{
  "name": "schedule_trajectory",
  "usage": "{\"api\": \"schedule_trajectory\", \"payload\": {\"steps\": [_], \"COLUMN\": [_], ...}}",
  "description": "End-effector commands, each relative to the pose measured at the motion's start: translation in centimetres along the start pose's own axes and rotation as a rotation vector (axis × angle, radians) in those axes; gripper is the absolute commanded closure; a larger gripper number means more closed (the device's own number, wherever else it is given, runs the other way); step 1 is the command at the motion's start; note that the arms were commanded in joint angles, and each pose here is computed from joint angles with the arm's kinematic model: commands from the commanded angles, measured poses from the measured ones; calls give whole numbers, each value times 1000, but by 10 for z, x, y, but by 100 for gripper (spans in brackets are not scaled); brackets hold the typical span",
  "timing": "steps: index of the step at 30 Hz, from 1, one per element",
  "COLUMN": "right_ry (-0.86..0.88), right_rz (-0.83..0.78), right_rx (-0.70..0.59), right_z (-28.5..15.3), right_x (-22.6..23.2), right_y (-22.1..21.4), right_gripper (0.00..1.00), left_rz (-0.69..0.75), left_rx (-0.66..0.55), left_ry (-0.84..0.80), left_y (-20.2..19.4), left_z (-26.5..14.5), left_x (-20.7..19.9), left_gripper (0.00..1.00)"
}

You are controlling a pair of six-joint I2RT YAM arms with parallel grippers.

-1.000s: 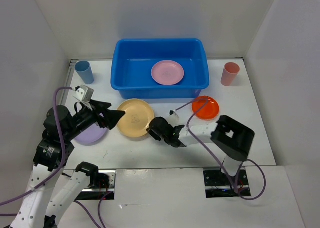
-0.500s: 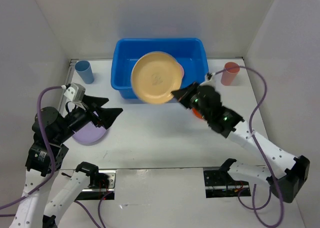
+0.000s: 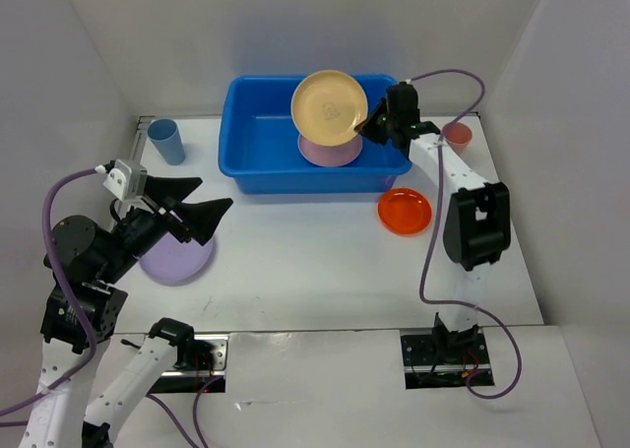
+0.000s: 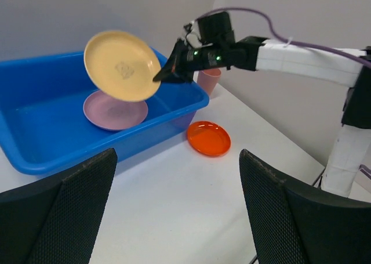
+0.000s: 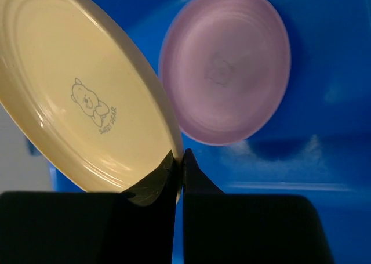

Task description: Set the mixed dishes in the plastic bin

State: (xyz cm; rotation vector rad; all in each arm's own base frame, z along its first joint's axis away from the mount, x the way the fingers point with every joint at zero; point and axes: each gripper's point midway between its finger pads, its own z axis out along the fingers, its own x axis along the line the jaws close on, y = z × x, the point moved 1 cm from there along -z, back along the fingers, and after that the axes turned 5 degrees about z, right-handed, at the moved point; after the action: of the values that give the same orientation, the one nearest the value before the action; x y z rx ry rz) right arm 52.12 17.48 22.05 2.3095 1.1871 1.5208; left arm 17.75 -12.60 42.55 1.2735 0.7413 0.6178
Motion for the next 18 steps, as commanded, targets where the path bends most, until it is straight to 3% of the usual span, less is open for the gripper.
{"api": "schedule_trajectory", "payload": {"steps": [1,6,18], "right_ry": [15,-51,-139], "right_rz": [-34,-27,-20], "right_rx": [16,79,98], "right_z": [13,59,99], "right_x": [5,-30,-64], "right_y": [11,-5,-18], "right_gripper": [98,98,90], "left_rz": [57,53,53], "left_rx": [-84,-74,-52], "left_ry": [25,27,56], "left_y": [26,22,14], "left_z": [-3,-1,-1], "left_x": [1,3,9], "left_gripper": [8,8,8]}}
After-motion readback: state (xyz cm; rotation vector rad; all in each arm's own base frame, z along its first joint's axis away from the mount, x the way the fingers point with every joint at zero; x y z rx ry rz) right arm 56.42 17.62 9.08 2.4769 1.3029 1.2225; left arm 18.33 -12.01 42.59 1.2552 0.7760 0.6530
